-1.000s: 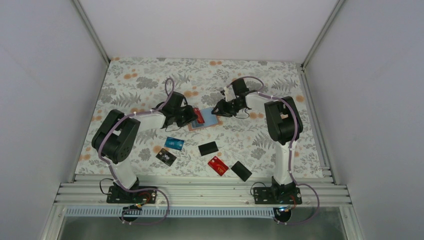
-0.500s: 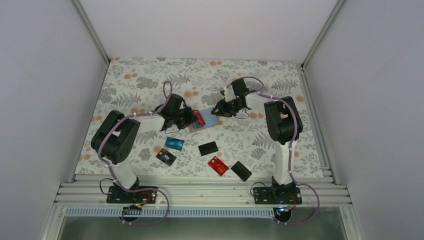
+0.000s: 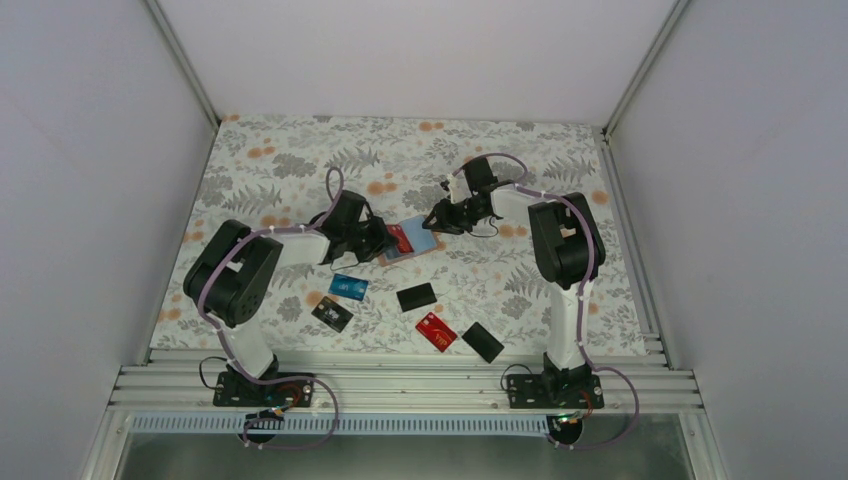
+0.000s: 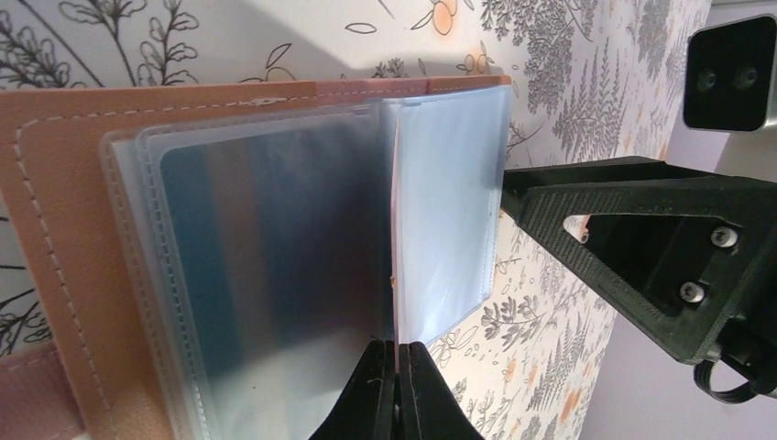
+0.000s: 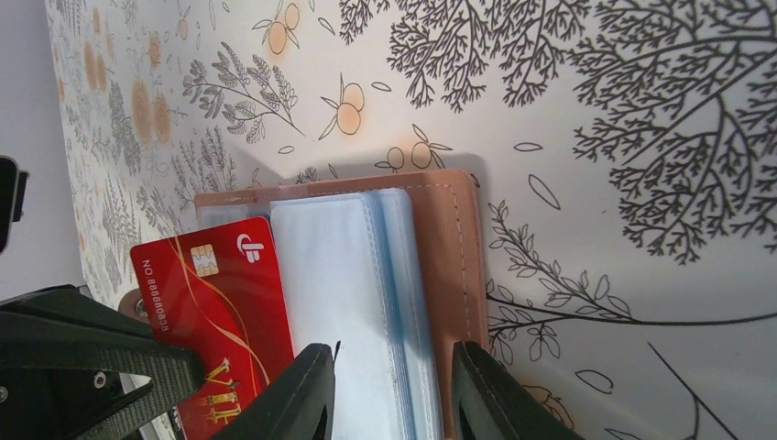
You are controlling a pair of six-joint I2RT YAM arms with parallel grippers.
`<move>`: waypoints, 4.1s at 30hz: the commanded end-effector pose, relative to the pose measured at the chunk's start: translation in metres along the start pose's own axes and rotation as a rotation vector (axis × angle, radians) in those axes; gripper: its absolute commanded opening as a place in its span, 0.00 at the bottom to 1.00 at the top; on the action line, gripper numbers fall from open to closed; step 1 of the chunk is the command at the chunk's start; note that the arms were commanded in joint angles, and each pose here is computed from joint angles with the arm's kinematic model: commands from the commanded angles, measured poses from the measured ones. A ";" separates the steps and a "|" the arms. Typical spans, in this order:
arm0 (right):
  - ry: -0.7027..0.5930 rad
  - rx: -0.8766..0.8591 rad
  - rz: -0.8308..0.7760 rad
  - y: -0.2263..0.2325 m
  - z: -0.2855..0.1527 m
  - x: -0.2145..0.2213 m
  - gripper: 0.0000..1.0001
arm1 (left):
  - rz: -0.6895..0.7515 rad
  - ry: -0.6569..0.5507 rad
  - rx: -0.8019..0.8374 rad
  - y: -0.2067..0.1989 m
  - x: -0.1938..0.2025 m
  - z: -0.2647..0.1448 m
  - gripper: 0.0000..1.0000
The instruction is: Put the credit cards into the card holder
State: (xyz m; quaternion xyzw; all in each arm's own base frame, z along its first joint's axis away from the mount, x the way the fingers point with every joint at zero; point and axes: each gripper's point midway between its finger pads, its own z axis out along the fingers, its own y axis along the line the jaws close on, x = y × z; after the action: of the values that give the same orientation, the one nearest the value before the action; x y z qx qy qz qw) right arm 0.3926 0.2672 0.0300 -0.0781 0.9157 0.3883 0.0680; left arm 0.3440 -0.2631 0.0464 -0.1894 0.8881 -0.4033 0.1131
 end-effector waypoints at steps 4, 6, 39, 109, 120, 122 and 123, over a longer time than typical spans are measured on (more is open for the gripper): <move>0.062 0.025 0.033 -0.017 0.016 0.019 0.35 | -0.028 0.038 -0.017 0.016 0.007 0.007 0.02; 0.062 0.025 0.032 -0.017 0.016 0.019 0.34 | -0.031 0.041 -0.015 0.018 0.008 0.008 0.02; 0.089 0.027 0.036 -0.016 0.016 0.033 0.34 | 0.005 0.075 0.005 0.014 0.006 0.022 0.02; 0.035 0.064 -0.025 0.012 -0.019 0.033 0.39 | 0.178 0.018 -0.193 -0.010 0.023 0.016 0.64; -0.017 0.095 -0.073 0.024 -0.043 0.026 0.52 | 0.317 -0.055 -0.250 -0.019 0.011 -0.009 0.64; -0.024 0.064 -0.090 0.033 -0.047 0.026 0.53 | 0.346 -0.069 -0.265 -0.018 0.008 -0.013 0.60; -0.024 0.046 -0.095 0.038 -0.049 0.028 0.52 | 0.359 -0.072 -0.267 -0.019 0.007 -0.014 0.58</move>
State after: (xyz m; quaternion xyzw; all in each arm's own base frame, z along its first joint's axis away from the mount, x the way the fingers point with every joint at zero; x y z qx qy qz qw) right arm 0.3558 0.2507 0.0546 -0.0932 0.9316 0.3440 0.0714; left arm 0.3342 -0.2767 0.0572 -0.0863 0.9438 -0.2769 0.1586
